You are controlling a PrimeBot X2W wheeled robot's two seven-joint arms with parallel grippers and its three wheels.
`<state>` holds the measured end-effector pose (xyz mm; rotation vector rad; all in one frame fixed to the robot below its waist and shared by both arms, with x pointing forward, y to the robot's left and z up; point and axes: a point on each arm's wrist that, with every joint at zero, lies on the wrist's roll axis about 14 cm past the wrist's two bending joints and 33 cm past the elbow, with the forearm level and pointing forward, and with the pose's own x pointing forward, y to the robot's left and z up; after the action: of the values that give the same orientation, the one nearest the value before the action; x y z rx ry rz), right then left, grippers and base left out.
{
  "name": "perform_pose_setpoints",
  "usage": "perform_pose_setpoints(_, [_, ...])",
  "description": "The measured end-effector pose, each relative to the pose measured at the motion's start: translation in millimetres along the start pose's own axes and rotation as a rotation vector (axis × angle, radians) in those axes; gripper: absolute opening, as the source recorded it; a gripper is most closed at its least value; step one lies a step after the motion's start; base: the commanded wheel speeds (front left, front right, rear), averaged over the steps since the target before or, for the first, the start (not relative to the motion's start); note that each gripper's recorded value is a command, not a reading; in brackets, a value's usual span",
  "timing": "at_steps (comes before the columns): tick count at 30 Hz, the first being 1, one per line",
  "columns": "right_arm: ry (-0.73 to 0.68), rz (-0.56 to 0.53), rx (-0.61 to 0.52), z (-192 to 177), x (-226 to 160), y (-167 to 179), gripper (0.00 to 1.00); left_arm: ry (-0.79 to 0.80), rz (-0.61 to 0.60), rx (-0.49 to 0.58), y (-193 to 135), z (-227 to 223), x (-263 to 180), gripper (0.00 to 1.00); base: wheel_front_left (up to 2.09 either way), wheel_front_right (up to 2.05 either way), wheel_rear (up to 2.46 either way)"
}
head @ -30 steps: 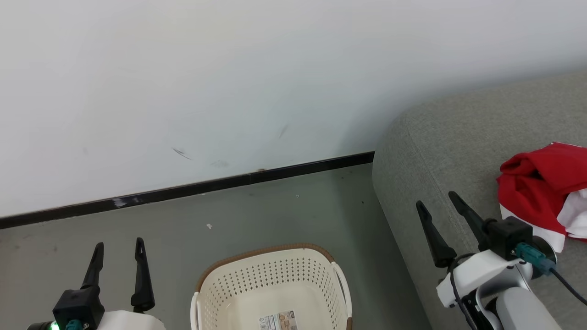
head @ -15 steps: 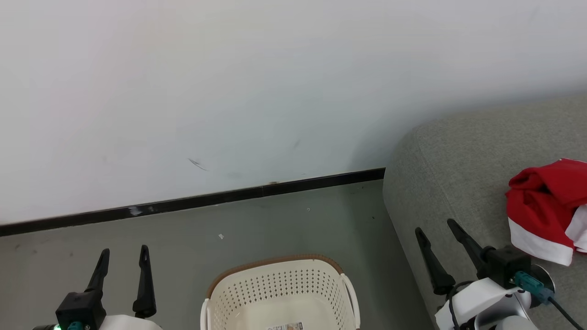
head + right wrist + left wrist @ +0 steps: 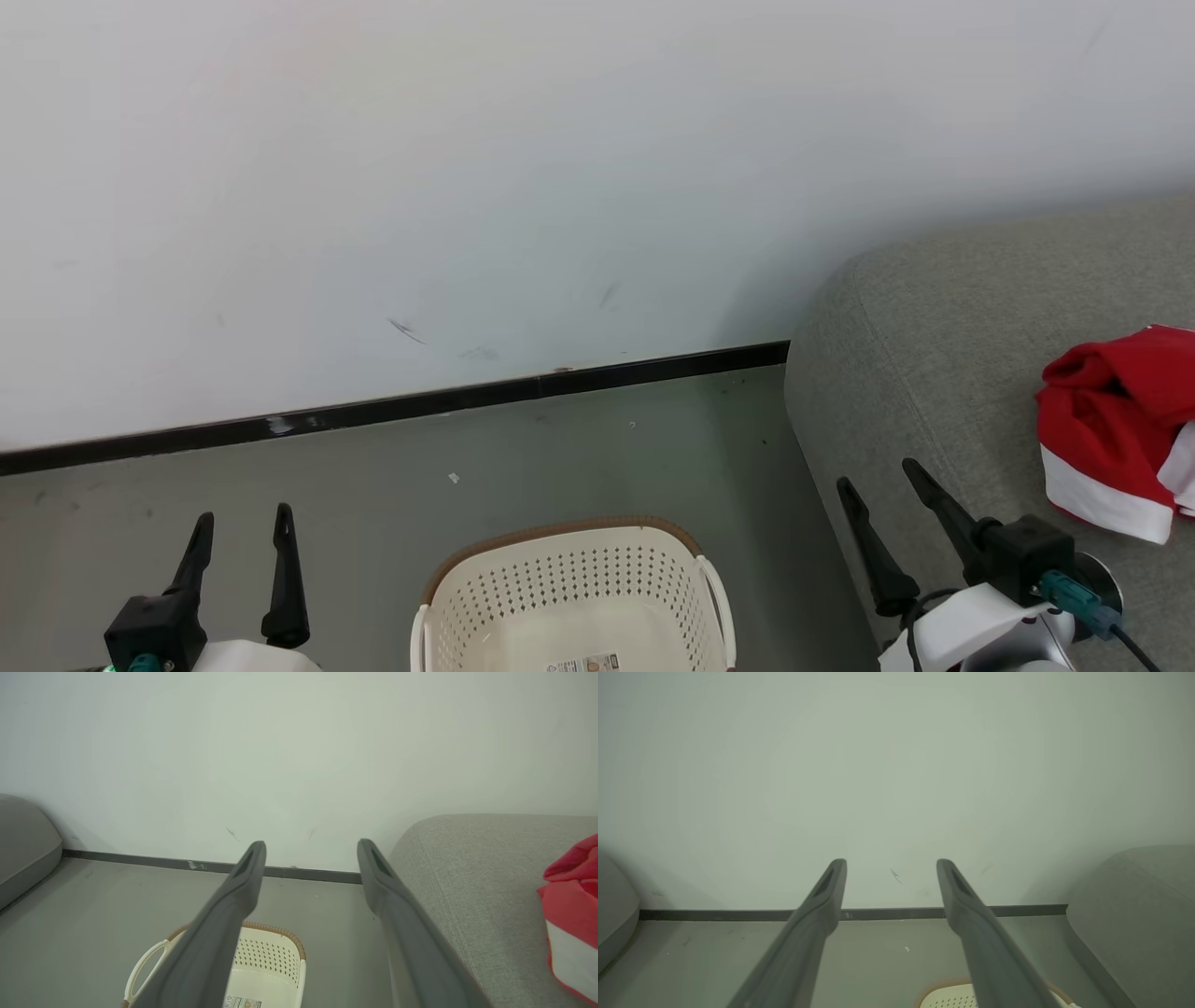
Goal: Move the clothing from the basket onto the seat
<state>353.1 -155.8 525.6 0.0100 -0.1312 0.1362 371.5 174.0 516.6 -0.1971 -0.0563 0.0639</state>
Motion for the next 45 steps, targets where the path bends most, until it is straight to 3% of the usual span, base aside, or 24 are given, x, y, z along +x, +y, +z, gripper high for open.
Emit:
perform_pose_setpoints(36, [0.0, 0.018, 0.044, -1, 0, 9, 1.0, 0.054, 0.022, 0.02, 17, -14, 4, 1.0, 0.0, 0.0, 0.0])
perform_pose_setpoints(37, [0.005, 0.019, 0.046, -3, 0, 9, 0.0, 0.06, 0.024, 0.02, 18, -16, 3, 0.0, 0.0, 0.0, 0.0])
perform_pose_setpoints(45, [0.092, 0.017, 0.079, -30, -15, 15, 0.0, 0.158, 0.043, -0.024, 12, -47, -15, 0.0, 0.0, 0.0, 0.0])
